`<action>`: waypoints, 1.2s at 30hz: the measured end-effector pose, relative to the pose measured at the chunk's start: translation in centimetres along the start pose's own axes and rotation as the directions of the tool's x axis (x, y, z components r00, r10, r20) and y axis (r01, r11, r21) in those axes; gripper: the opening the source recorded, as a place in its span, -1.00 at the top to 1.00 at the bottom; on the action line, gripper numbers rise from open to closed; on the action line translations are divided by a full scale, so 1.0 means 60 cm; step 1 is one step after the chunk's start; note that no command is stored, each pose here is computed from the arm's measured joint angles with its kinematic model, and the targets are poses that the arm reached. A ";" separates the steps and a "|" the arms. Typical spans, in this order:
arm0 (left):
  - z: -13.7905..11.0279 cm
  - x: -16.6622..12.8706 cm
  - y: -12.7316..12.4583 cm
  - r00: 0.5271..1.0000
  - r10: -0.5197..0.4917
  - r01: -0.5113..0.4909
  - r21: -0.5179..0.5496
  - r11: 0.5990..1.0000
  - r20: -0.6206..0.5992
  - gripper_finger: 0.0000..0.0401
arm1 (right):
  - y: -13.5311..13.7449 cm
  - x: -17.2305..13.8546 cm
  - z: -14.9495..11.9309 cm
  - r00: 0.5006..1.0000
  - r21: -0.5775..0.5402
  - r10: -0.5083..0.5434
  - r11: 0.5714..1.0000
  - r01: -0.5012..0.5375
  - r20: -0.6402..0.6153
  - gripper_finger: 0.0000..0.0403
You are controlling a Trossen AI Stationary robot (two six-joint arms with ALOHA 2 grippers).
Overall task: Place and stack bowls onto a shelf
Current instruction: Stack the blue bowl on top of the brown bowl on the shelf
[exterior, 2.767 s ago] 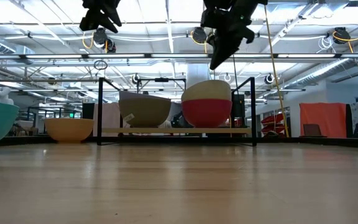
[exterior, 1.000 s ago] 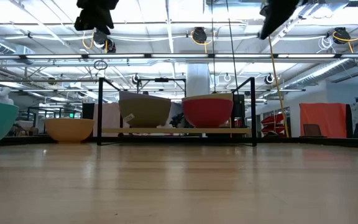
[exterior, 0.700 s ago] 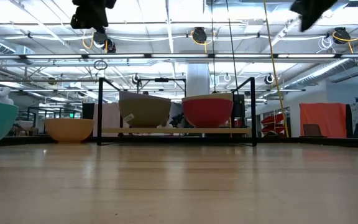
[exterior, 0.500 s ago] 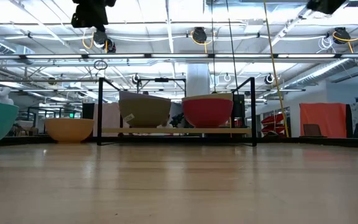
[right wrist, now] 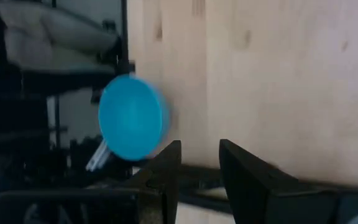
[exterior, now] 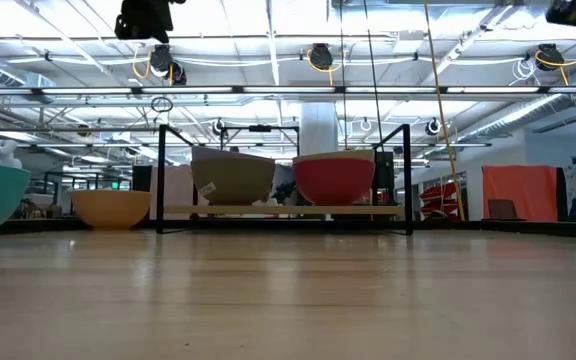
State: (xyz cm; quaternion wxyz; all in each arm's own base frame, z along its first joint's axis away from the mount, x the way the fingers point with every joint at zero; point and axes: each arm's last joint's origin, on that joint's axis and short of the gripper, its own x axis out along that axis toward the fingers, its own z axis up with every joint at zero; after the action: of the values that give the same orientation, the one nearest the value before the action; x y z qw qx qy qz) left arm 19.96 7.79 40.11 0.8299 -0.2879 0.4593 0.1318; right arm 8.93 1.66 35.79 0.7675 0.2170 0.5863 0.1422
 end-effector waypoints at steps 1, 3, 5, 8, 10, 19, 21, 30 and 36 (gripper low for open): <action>0.000 0.000 -0.001 1.000 -0.002 0.002 0.004 1.000 -0.002 0.44 | -0.002 0.012 0.000 0.999 0.011 0.011 1.000 -0.011 -0.037 0.50; -0.001 0.001 -0.004 1.000 -0.004 0.004 0.017 1.000 -0.004 0.44 | -0.005 0.037 0.000 0.993 0.029 0.038 0.999 -0.035 -0.109 0.50; -0.002 0.001 -0.006 1.000 -0.007 0.007 0.050 0.999 -0.006 0.44 | -0.007 0.062 0.003 0.984 0.039 0.072 0.997 -0.066 -0.160 0.50; -0.003 0.002 -0.008 1.000 -0.009 0.010 0.097 0.995 -0.008 0.44 | -0.005 0.102 0.013 0.975 0.013 0.104 0.995 -0.104 -0.194 0.50; -0.003 0.002 -0.009 1.000 -0.011 0.012 0.123 0.992 -0.010 0.44 | 0.000 0.128 0.021 0.975 -0.033 0.118 0.991 -0.127 -0.189 0.50; -0.003 0.002 -0.009 1.000 -0.011 0.013 0.140 0.990 -0.010 0.44 | 0.037 0.230 0.031 0.956 -0.102 0.169 0.975 -0.198 -0.241 0.50; -0.003 0.002 -0.009 1.000 -0.011 0.013 0.140 0.990 -0.010 0.44 | 0.046 0.251 0.028 0.954 -0.125 0.157 0.973 -0.194 -0.254 0.50; -0.003 0.002 -0.009 1.000 -0.011 0.013 0.206 0.979 -0.010 0.44 | 0.072 0.320 0.023 0.970 -0.228 0.018 0.971 -0.075 -0.244 0.50; -0.003 0.002 -0.009 1.000 -0.011 0.013 0.231 0.973 -0.010 0.44 | 0.089 0.357 0.021 0.962 -0.247 0.022 0.965 -0.091 -0.271 0.50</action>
State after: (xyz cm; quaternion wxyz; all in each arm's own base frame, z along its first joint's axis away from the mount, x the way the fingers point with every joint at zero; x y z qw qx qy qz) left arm 20.17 7.23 40.11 0.8566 -0.1928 0.4733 0.0712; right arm 16.13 16.18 20.77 0.6992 0.1114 0.6538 0.2670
